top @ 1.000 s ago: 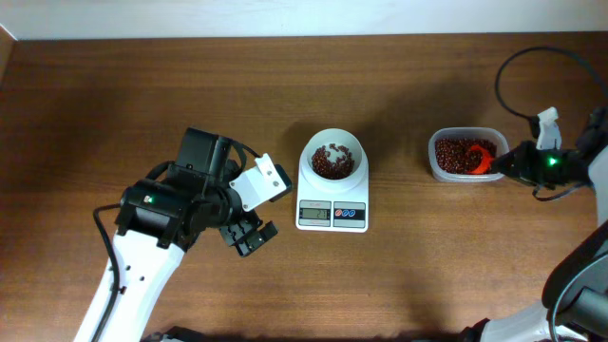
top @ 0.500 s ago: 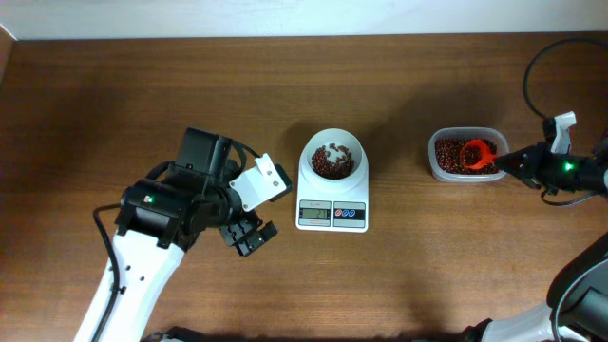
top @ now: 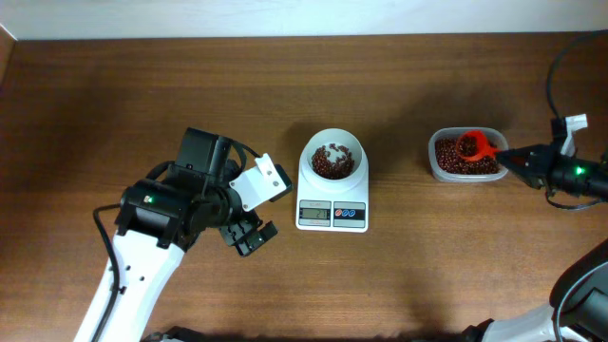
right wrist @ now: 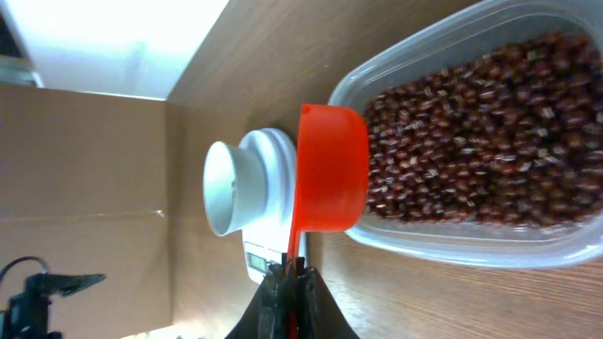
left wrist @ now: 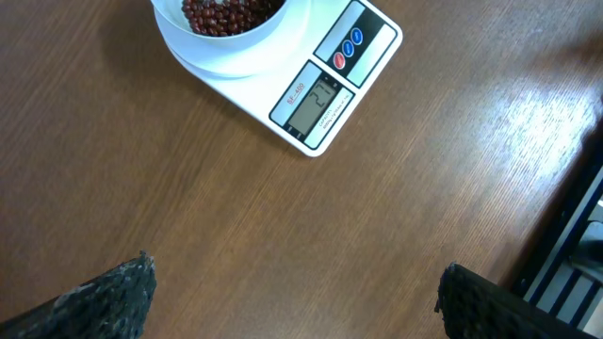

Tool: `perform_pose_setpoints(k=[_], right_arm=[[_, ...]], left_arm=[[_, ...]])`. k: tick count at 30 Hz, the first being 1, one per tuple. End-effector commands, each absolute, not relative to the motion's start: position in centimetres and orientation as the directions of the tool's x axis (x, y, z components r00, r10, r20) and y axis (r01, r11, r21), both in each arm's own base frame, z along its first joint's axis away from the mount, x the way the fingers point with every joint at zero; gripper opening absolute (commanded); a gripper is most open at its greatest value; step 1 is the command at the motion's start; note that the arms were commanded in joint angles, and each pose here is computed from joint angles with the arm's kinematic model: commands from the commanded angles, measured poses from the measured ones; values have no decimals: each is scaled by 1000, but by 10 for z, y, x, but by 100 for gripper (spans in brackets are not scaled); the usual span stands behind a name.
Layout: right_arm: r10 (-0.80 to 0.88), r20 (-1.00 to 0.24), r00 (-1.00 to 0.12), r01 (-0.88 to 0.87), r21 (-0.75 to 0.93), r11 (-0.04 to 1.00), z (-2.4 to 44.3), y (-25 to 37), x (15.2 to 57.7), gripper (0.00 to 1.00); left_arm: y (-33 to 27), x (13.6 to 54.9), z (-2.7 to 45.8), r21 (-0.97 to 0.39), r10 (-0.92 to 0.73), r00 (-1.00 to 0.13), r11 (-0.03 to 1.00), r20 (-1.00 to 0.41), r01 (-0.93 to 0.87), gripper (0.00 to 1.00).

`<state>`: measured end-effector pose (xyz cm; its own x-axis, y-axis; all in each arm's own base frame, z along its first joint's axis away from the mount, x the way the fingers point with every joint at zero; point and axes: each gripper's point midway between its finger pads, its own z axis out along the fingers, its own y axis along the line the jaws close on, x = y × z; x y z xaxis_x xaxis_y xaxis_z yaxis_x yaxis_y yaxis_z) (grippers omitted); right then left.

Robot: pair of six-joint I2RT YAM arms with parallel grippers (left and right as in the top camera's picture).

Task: Scoop and weigh 50g on scale
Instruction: 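Scoop beans from the tub again with the right gripper, then carry the scoop over the bowl and pour beans in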

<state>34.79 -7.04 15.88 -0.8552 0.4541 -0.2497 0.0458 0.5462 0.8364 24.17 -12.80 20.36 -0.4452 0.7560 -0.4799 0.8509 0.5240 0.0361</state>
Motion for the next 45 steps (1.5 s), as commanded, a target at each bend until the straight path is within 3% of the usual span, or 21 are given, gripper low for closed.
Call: perform_pose_setpoints(k=[1,11,17,22,30,39,44,45], right_arm=[[459,-268,-847,-19,879,477,173,-61,350,4],[187,-263,-947,-185,917,354,189,64,351,4],[9,-342,-940,-322,891,319,190,132,349,4],[-88,-411,-907,-410,822,395,176,169,360,4],[-161,-474,-866,-468,654,594,144,156,379,4],[-322,-589,-741,-657,537,528,142,176,371,4],[-325,-570,-755,-633,501,591,134,168,378,4],[-356,-631,-690,-713,504,488,144,178,369,4]], left_arm=[[-127,244,208,54,760,-429,517,-488,854,99],[-127,244,208,54,760,-429,517,-488,854,99],[-127,244,208,54,760,-429,517,-488,854,99],[-127,244,208,54,760,-429,517,-488,854,99],[-127,244,208,54,760,-429,517,-488,854,99],[-127,244,208,54,760,-429,517,-488,854,99],[-127,244,208,54,760,-429,517,-488,854,99],[-127,244,208,54,760,-429,517,-488,854,99]])
